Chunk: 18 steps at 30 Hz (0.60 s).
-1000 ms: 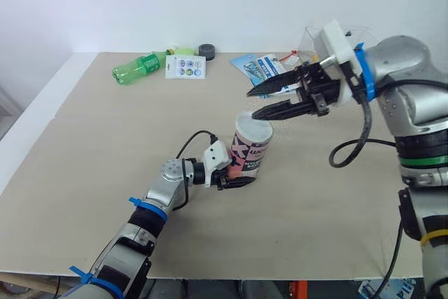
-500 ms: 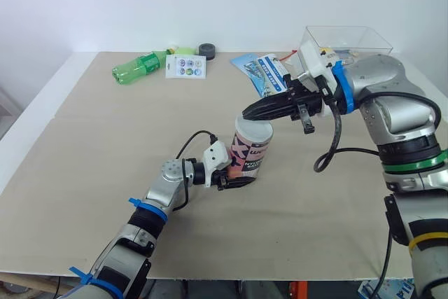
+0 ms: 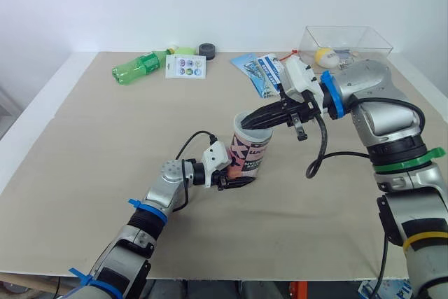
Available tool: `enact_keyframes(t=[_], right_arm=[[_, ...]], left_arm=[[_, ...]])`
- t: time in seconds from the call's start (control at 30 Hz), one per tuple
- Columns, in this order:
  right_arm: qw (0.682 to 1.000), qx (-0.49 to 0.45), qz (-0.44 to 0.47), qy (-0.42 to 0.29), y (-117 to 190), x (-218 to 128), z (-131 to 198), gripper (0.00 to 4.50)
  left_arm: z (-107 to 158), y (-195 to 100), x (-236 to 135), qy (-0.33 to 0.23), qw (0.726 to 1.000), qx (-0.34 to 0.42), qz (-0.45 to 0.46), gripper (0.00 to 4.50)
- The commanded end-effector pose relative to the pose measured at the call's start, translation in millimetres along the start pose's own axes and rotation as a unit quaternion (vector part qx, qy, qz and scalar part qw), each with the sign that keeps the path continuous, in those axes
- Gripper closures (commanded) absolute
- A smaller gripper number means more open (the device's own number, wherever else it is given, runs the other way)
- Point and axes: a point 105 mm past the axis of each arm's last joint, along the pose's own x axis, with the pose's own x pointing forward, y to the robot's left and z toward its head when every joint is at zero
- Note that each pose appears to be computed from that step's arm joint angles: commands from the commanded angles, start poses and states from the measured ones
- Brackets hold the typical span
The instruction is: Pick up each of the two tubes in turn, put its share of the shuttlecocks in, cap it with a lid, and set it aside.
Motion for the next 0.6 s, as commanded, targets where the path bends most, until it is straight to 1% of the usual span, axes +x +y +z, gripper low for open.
enact_keyframes(t=[0.03, 0.27, 0.47, 0.6], right_arm=[[0.999, -0.023, 0.027, 0.036, 6, 6, -6, 4.35], [0.996, -0.041, 0.052, 0.059, 12, 9, -12, 4.35], [0.997, -0.051, 0.042, 0.035, 7, 9, 2, 4.35], [0.998, -0.045, 0.034, 0.017, 5, 2, 10, 4.35]], left_arm=[[-25, -5, -6, 0.036, 0.999, -0.034, 0.004, 1.72], [-26, -4, -7, 0.038, 0.999, -0.036, 0.005, 1.72], [-28, -5, -8, 0.04, 0.998, -0.039, 0.005, 1.72], [-28, -5, -7, 0.039, 0.998, -0.04, 0.005, 1.72]])
